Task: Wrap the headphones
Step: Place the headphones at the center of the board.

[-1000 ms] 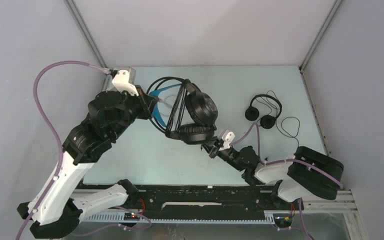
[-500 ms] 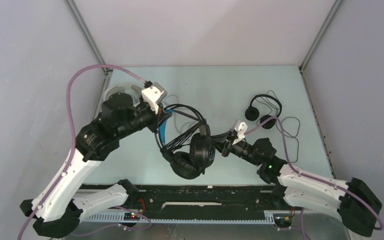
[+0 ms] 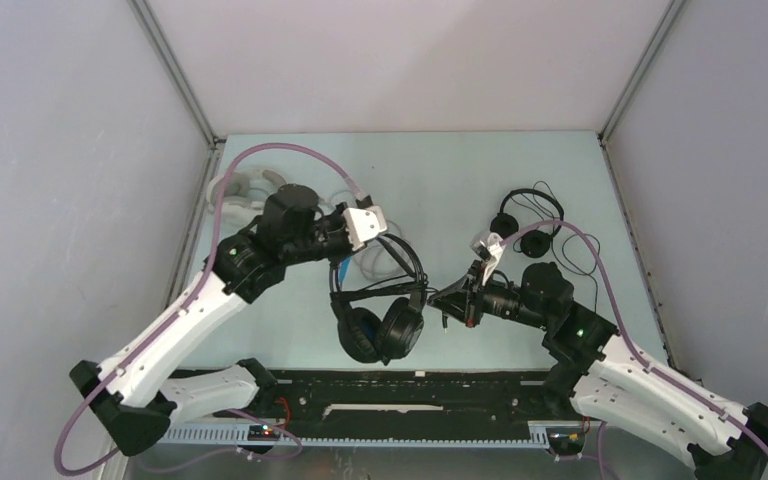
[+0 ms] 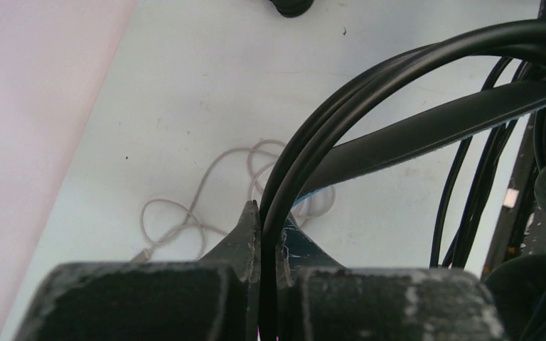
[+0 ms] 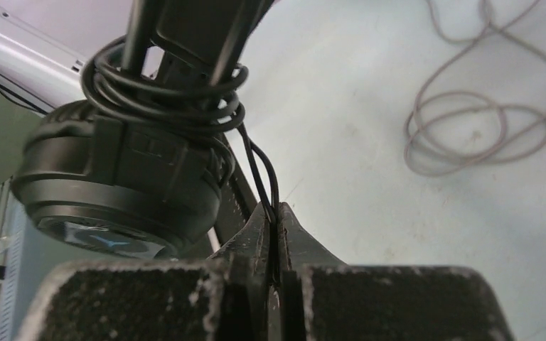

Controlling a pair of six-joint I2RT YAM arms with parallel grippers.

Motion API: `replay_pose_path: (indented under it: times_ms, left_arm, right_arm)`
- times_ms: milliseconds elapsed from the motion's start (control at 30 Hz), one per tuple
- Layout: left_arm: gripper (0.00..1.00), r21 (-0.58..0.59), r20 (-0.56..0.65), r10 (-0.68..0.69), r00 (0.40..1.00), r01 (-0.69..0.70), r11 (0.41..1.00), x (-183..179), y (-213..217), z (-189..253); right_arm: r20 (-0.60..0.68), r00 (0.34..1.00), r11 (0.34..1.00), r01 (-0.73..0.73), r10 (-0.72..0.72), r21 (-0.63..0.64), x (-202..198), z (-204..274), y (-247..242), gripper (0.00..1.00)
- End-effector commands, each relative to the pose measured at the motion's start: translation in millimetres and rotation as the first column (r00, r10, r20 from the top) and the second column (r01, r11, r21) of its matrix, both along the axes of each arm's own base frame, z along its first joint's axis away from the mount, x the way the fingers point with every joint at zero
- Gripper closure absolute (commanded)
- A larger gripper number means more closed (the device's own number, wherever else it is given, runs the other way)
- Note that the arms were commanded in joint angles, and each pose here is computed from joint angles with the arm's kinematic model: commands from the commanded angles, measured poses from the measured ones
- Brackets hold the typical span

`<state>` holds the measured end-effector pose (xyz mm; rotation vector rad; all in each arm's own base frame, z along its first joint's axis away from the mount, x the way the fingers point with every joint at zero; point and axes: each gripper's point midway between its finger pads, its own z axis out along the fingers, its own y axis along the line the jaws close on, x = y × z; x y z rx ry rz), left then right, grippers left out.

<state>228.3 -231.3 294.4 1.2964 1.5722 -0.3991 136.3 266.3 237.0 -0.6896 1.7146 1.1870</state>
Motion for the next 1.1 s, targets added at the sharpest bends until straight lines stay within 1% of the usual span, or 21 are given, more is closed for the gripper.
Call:
replay_pose_path:
  times_ms: [0, 100, 167, 233, 300, 467, 567, 633, 700, 767, 833, 900, 1067]
  left_arm:
    - [1.00, 0.227, 0.079, -0.083, 0.993, 0.063, 0.972, 9.9, 16.9, -30.4]
    - [1.00, 0.281, 0.126, -0.076, 0.989, 0.037, 0.959, 22.0, 20.9, -44.9]
    - [1.00, 0.312, 0.151, -0.071, 0.986, 0.021, 0.950, 30.7, 21.9, -54.2]
    - [1.00, 0.330, 0.156, -0.072, 0.985, 0.017, 0.944, 38.6, 19.0, -65.6]
    - [1.00, 0.364, 0.147, -0.072, 0.987, 0.014, 0.931, 45.9, 17.4, -80.2]
    - [1.00, 0.437, 0.140, -0.066, 0.988, -0.002, 0.900, 59.3, 18.4, -109.5]
    - [1.00, 0.497, 0.134, -0.057, 0.989, -0.017, 0.867, 63.9, 25.8, -125.3]
    - [1.00, 0.555, 0.122, -0.044, 0.992, -0.031, 0.831, 66.3, 35.4, -136.3]
    - [1.00, 0.609, 0.082, -0.041, 0.996, -0.017, 0.793, 64.1, 43.7, -149.7]
    - [1.00, 0.670, 0.054, -0.031, 0.998, -0.013, 0.742, 60.5, 56.3, -163.9]
    - [1.00, 0.723, 0.030, -0.020, 0.999, -0.008, 0.691, 55.0, 70.8, -181.9]
    - [1.00, 0.745, 0.016, -0.029, 0.999, 0.008, 0.667, 51.7, 75.2, -193.9]
    - [0.98, 0.765, -0.022, -0.045, 0.999, 0.046, 0.642, 52.3, 69.1, -211.5]
  right_arm:
    - [-0.110, 0.992, 0.998, 0.055, -0.056, -0.004, 3.5, 11.1, -9.5, 1.00]
    - [-0.171, 0.980, 0.995, 0.099, -0.102, -0.022, 9.4, 6.0, -14.8, 1.00]
    - [-0.216, 0.962, 0.985, 0.167, -0.170, -0.034, 18.4, 0.9, -22.1, 1.00]
    - [-0.249, 0.934, 0.967, 0.251, -0.256, -0.052, 31.1, -4.8, -32.0, 1.00]
    - [-0.265, 0.914, 0.952, 0.302, -0.306, -0.057, 41.7, -7.4, -38.1, 1.00]
    - [-0.301, 0.896, 0.945, 0.313, -0.327, -0.095, 53.4, -23.3, -34.7, 1.00]
    - [-0.363, 0.853, 0.927, 0.347, -0.375, -0.141, 62.2, -44.2, -33.8, 1.00]
    - [-0.403, 0.831, 0.924, 0.347, -0.383, -0.162, 64.1, -57.3, -30.2, 1.00]
    - [-0.441, 0.817, 0.928, 0.336, -0.372, -0.160, 65.0, -68.4, -23.9, 1.00]
    - [-0.469, 0.815, 0.940, 0.306, -0.340, -0.149, 63.8, -79.5, -13.5, 1.00]
    - [-0.493, 0.802, 0.942, 0.283, -0.336, -0.182, 62.2, -96.0, -5.6, 1.00]
    - [-0.501, 0.799, 0.943, 0.271, -0.331, -0.191, 64.3, -105.4, 4.4, 1.00]
    - [-0.559, 0.764, 0.944, 0.225, -0.324, -0.239, 63.1, -139.0, 21.5, 0.97]
